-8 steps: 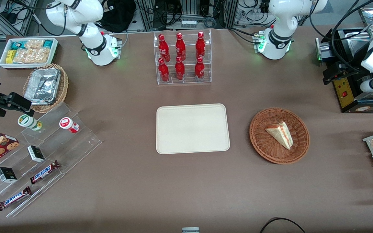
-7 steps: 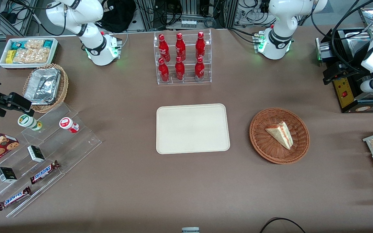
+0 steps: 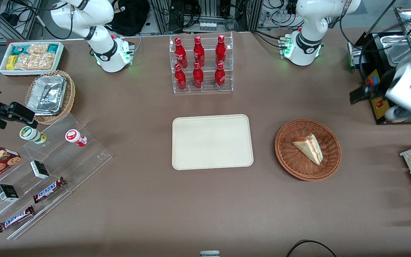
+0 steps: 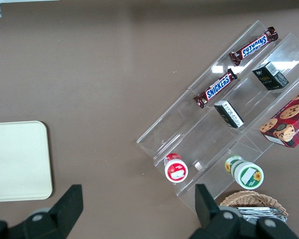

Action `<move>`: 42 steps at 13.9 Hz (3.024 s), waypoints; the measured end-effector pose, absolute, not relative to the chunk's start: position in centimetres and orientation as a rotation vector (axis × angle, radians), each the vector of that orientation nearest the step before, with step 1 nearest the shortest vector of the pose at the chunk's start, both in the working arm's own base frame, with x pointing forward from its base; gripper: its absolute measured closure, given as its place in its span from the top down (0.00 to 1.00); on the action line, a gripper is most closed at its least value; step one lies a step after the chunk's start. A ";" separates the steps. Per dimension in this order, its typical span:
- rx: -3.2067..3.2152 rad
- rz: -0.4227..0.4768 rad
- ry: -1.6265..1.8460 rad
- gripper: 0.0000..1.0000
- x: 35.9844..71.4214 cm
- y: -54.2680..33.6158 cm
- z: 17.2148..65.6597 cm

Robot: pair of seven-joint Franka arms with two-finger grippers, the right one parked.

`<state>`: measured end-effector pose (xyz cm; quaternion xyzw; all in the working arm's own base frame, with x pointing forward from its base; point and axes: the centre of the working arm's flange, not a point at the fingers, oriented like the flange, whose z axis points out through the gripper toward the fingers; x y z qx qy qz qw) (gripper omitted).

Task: Place sandwich from basket to tray
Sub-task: 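Move the left gripper from rest toward the sandwich in the wicker basket, then lower the open left gripper around the wrapped sandwich and close it, then lift the sandwich and carry it over the cream tray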

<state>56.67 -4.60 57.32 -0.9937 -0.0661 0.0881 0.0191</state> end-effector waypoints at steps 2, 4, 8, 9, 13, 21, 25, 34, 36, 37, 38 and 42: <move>-3.085 0.213 -0.336 1.00 58.8 -4.8 51.0; -3.076 0.191 -0.447 1.00 59.0 -5.1 45.5; -3.019 0.069 -0.830 1.00 58.0 -5.7 38.8; -2.995 0.055 -0.928 1.00 57.5 -6.1 37.4; -2.927 0.077 -1.112 1.00 56.2 -7.3 34.2; -2.941 0.047 -1.186 1.00 55.0 -7.8 26.1; -2.937 0.051 -1.202 0.68 55.1 -7.7 25.5; -2.911 0.211 -1.024 0.15 58.5 -11.1 42.1; -2.968 0.182 -0.916 0.15 58.4 -15.3 48.0; -2.999 0.161 -0.869 0.15 58.0 -17.7 49.9; -3.025 0.153 -0.822 0.15 57.4 -20.3 50.7; -3.060 0.206 -0.523 0.14 53.6 -32.1 46.7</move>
